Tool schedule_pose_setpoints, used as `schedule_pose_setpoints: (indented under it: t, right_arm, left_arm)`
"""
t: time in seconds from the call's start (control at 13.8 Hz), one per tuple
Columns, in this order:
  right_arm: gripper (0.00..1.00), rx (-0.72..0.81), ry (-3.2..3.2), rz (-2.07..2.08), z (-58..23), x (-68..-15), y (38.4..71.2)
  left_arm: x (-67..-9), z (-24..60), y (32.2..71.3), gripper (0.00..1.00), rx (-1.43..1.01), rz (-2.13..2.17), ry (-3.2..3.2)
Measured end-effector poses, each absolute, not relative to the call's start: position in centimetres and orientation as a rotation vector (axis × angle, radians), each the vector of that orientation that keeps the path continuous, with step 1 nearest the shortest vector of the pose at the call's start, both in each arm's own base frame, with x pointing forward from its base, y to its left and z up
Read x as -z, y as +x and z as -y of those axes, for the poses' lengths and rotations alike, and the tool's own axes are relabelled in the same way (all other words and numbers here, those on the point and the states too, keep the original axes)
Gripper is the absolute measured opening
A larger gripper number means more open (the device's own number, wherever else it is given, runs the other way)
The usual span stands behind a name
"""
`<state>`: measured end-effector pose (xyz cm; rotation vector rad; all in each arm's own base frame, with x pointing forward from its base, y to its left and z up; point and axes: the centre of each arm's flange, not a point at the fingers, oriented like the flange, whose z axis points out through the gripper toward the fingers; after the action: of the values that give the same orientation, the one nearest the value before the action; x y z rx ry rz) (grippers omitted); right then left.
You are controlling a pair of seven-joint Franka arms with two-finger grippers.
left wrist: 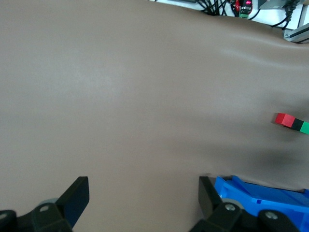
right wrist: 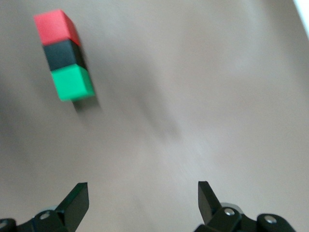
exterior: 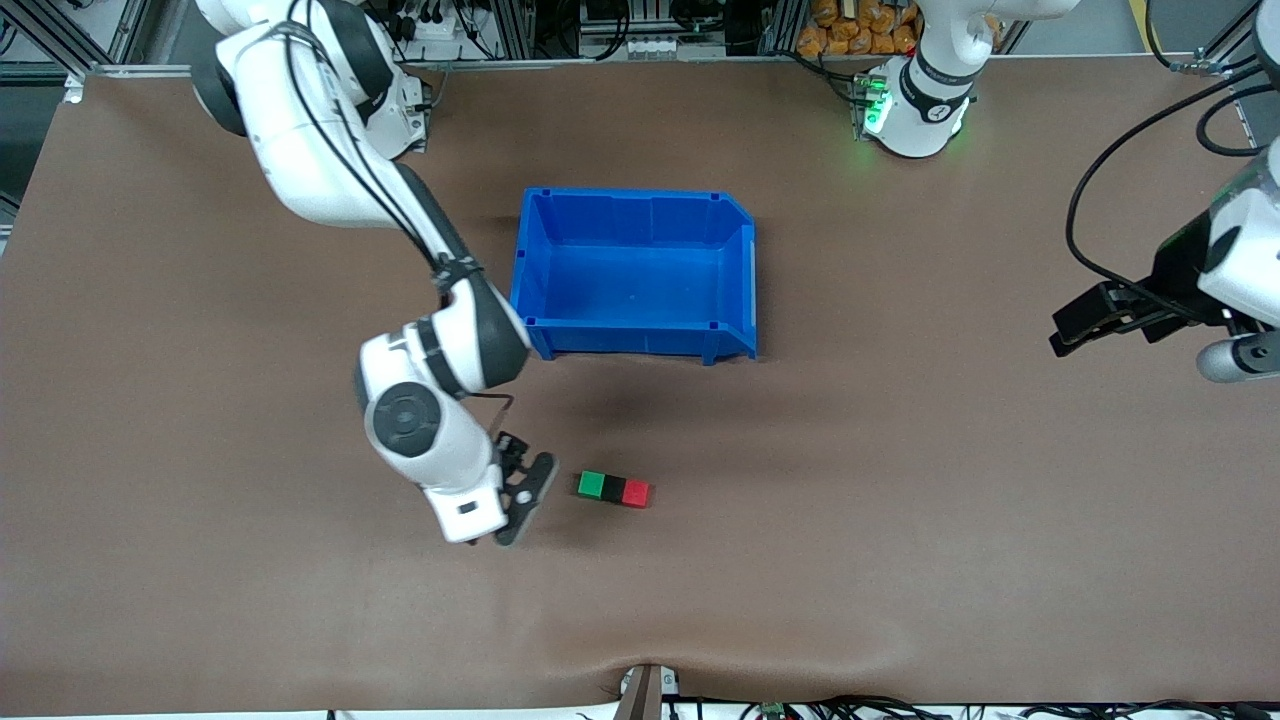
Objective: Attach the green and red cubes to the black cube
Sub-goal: 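Open the right gripper and withdraw it from the joined cubes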
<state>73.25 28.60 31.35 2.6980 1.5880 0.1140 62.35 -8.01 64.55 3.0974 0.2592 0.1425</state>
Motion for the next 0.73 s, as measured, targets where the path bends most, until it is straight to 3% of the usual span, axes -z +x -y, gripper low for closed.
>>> schedule_pose_setpoints:
  t: [0.36, 0.73]
  right_arm:
    - [1.00, 0.034, 2.838, -1.361, -17.8, -38.9, 74.0]
    - [1.00, 0.098, 2.954, -1.124, -6.5, -47.0, 72.6]
  left_arm:
    - [-63.4, 5.8, 59.3, 1.00, -0.097, -0.281, 3.092]
    - [-63.8, 1.8, 57.1, 1.00, -0.094, -0.088, 3.107]
